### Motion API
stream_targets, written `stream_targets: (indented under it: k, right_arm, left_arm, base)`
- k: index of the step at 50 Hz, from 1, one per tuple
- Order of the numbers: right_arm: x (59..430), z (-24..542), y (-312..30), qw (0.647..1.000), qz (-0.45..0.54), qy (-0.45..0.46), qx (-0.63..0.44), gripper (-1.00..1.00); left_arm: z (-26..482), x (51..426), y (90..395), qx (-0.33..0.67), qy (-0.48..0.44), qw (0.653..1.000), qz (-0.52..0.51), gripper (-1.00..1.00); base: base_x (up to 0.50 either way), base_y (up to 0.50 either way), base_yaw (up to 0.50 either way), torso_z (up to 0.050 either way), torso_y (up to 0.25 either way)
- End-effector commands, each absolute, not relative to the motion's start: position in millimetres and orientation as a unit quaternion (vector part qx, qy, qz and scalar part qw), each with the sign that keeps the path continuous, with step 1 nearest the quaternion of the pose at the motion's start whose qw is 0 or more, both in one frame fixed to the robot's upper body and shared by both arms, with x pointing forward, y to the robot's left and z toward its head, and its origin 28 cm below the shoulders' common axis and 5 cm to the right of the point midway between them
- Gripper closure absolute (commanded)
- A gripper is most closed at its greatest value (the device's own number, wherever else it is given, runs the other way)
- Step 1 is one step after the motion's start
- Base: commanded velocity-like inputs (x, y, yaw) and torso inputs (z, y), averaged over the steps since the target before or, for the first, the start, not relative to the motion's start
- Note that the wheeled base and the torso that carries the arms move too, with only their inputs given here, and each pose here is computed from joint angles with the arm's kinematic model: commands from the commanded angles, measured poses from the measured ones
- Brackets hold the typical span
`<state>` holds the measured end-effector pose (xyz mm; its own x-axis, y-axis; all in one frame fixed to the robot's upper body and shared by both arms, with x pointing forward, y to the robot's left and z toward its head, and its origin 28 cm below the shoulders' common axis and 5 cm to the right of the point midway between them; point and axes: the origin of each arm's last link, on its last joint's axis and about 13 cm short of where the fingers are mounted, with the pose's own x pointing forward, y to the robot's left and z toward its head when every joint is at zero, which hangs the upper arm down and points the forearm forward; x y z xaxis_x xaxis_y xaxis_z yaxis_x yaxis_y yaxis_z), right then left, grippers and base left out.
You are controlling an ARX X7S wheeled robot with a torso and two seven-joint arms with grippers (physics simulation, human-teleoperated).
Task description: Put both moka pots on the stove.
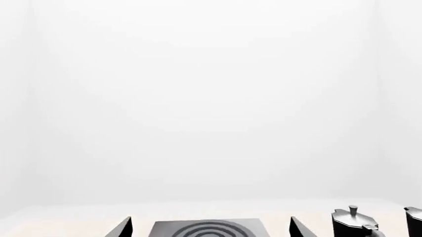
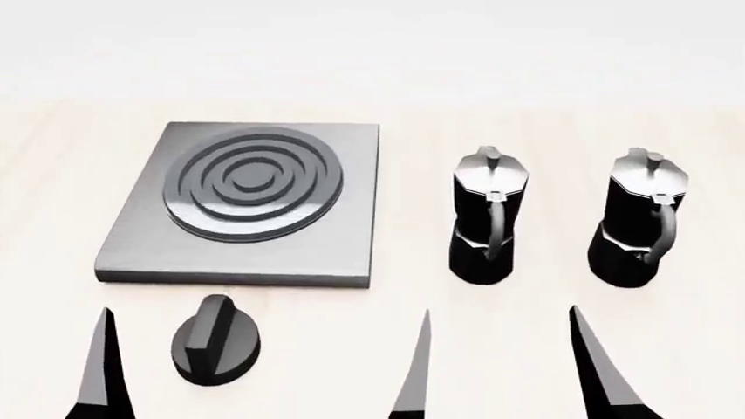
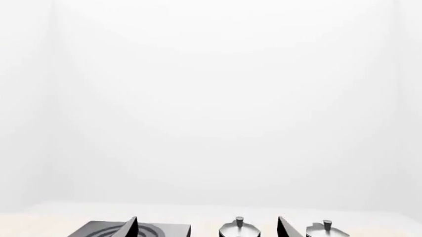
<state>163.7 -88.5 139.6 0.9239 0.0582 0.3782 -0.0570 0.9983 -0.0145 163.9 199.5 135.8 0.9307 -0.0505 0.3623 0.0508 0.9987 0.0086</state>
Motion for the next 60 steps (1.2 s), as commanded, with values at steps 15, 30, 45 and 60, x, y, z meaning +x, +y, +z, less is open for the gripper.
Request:
stream_targets:
  k: [15,30,45,60]
  right_arm:
    - [163.8,138.4,-88.0,0.981,0.03,-0.192,-0.002,-1.0]
    - [163.9,138.0,-88.4,0.98,0.027,-0.195,0.01,-1.0]
    - [163.5,137.9,-88.0,0.98,0.031,-0.194,0.007,-1.0]
    - [163.5,137.5,-87.8,0.981,0.032,-0.194,0.006,-1.0]
  left_arm:
    - [135.6,163.2,198.5,0.003,-0.186,0.982,-0.026,-1.0]
    - [134.4,162.5,196.6,0.0,-0.184,0.982,-0.032,-1.0]
    - [133.7,162.7,196.5,0.001,-0.184,0.982,-0.033,-1.0]
    - [133.7,162.5,195.7,0.001,-0.182,0.983,-0.035,-1.0]
  base:
    - [0.25,0.0,0.0,0.0,0.001]
    - [0.1,0.0,0.0,0.0,0.0]
    - [0.0,0.11,0.0,0.0,0.0]
    - [0.0,0.2,0.0,0.0,0.0]
